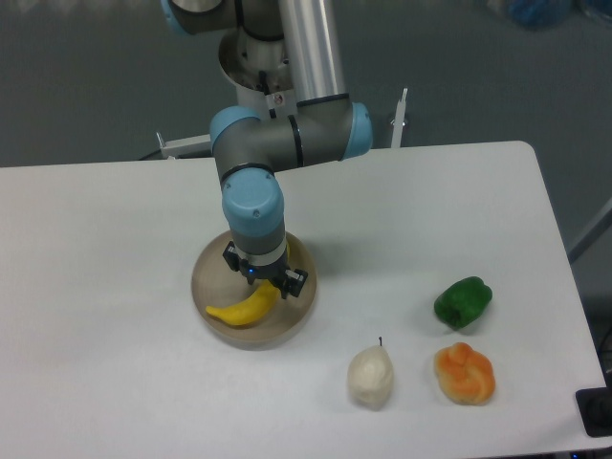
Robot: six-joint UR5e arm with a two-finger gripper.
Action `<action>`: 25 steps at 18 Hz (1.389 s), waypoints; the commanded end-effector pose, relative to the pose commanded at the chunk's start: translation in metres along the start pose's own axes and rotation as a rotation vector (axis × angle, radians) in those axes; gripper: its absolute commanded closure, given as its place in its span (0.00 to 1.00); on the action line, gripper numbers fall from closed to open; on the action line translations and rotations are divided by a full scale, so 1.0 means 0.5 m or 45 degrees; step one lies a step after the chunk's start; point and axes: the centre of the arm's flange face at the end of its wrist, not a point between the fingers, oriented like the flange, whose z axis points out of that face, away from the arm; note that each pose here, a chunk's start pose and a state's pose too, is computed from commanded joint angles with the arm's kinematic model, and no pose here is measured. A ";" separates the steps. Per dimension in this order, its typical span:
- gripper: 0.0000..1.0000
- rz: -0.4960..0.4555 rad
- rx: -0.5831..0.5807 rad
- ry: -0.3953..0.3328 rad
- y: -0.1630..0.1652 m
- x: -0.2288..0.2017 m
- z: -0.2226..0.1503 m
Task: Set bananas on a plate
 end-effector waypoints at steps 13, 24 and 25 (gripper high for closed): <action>0.00 -0.159 0.121 -0.180 0.014 -0.217 -0.145; 0.00 -0.058 0.109 -0.276 0.135 -0.416 -0.194; 0.00 -0.026 0.102 -0.285 0.143 -0.431 -0.198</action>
